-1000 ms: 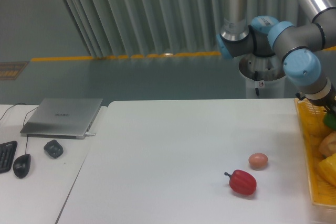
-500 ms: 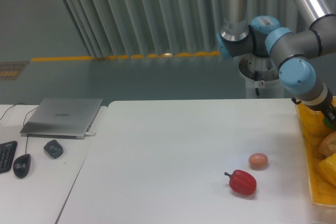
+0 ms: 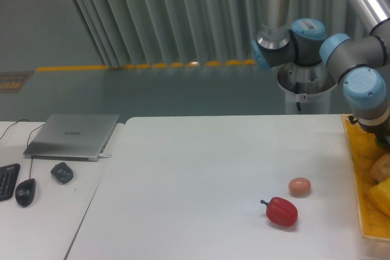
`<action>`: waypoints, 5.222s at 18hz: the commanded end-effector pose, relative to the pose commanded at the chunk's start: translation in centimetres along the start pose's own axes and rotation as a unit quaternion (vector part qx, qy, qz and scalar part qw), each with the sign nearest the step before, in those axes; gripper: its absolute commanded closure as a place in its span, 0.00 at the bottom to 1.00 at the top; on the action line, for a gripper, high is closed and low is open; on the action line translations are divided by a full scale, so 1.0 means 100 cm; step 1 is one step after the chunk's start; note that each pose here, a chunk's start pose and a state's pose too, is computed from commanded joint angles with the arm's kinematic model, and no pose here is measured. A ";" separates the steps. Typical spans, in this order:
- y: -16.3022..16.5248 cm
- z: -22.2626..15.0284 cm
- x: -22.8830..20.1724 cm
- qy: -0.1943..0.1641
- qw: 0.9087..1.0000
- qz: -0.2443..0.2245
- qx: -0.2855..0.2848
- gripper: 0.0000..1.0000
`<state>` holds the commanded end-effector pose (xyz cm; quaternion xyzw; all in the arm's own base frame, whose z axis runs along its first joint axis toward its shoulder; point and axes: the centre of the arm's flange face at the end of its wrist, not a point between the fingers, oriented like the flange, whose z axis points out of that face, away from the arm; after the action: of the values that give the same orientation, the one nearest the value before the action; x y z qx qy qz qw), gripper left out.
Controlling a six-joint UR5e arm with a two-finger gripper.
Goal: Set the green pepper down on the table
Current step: 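Lower the gripper into the basket and grasp the green pepper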
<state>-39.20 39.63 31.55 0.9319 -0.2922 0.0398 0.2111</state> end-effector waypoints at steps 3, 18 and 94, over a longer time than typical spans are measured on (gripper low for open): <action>0.002 -0.002 -0.001 -0.002 1.000 0.028 -0.010 0.00; 0.002 0.016 0.004 0.038 0.967 0.242 -0.069 0.00; -0.004 0.042 -0.007 0.069 0.957 0.257 -0.116 0.13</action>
<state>-39.78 38.52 27.41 0.7895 -0.5095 0.1225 0.3197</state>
